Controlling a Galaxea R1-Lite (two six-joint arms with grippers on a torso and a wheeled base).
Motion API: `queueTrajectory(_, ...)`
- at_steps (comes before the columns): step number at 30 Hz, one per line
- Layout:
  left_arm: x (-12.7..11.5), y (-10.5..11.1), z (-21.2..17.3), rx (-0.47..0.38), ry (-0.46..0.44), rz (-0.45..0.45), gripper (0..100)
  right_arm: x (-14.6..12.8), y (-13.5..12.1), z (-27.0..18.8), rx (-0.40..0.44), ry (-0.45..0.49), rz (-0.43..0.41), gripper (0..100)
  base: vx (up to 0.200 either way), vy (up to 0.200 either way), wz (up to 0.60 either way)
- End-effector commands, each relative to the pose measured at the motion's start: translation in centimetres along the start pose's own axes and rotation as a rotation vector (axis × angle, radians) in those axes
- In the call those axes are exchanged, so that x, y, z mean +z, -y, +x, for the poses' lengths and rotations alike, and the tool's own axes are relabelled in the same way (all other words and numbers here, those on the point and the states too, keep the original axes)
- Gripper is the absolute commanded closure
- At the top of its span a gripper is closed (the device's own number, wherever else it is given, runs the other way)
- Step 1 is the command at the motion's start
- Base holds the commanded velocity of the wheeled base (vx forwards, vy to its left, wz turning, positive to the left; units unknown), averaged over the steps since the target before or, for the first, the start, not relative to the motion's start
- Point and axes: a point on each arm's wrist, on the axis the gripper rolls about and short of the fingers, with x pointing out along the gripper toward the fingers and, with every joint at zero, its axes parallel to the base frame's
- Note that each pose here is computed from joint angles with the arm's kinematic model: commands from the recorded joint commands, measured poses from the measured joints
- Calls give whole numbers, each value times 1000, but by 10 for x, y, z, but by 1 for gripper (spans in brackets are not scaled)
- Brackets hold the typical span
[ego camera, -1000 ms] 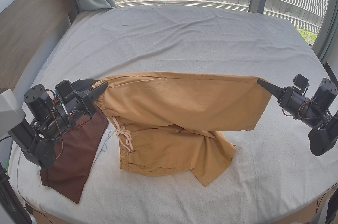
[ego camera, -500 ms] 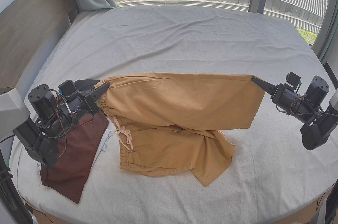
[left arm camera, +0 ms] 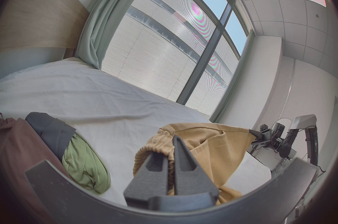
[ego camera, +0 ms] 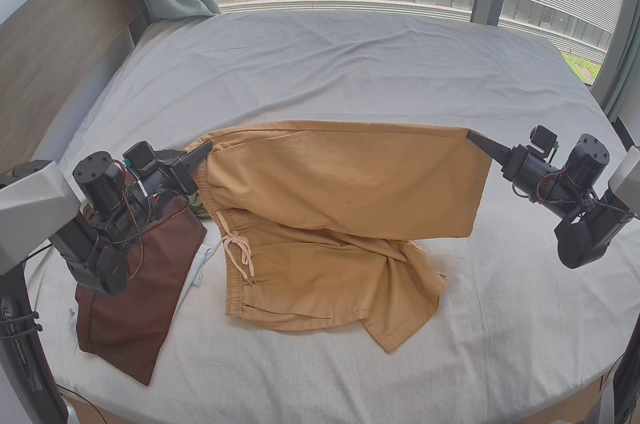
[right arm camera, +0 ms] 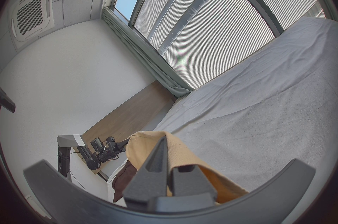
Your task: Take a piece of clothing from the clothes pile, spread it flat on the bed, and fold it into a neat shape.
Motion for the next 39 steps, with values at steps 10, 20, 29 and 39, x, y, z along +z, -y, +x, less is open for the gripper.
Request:
queueTrajectory(10,-21,-22,32,44,49,-35,100,-6,44,24,-32,54,8,100,0,0,0)
queueTrajectory(20,-26,-32,45,65,89,-48,100,-8,61,38,-11,77,20,100,0,0,0)
queueTrajectory(29,-37,-46,61,79,127,-71,100,-9,81,54,-4,85,11,100,0,0,0)
queueTrajectory(39,-41,-53,71,80,160,-113,100,-5,99,72,7,96,-2,100,0,0,0)
